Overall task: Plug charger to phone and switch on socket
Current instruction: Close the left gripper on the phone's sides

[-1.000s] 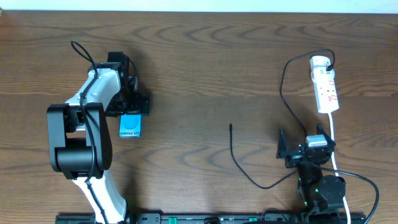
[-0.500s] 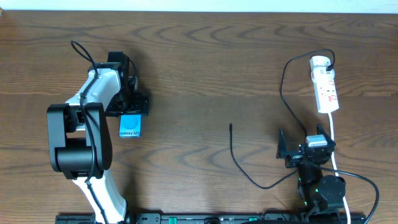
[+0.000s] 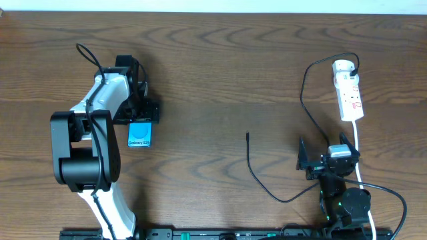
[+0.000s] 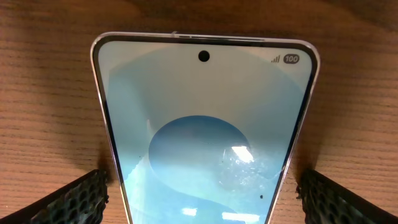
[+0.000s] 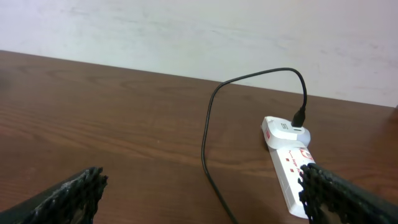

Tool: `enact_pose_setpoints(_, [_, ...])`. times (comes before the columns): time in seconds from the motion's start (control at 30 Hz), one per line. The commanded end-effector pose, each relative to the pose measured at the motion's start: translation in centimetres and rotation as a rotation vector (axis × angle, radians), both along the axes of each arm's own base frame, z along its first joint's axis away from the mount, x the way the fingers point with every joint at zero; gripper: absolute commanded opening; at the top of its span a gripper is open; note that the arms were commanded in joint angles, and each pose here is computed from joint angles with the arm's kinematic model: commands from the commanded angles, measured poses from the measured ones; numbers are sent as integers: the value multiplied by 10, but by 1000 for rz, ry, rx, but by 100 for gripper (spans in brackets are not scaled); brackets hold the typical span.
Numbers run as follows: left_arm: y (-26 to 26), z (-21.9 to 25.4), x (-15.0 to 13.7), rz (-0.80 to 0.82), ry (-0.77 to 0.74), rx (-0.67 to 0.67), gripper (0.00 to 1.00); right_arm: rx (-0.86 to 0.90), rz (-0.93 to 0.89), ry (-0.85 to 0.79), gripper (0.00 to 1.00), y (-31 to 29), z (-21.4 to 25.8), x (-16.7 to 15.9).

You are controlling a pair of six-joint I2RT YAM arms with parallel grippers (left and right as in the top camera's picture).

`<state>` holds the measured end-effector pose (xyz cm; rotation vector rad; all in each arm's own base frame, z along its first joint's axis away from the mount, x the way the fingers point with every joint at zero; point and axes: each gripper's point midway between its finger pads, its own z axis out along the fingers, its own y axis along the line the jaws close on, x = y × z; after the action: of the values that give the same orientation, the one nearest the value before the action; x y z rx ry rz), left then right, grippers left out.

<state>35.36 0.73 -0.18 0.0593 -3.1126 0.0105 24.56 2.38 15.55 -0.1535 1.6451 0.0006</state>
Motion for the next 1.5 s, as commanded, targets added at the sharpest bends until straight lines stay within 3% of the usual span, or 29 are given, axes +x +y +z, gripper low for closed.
enact_pose_setpoints(0.0, [1, -8, -8, 0, 31, 1, 91, -10, 10, 0, 99, 2, -1, 0])
enact_pose_setpoints(1.47, [1, -8, -7, -1, 30, 1, 78, -10, 10, 0, 99, 2, -1, 0])
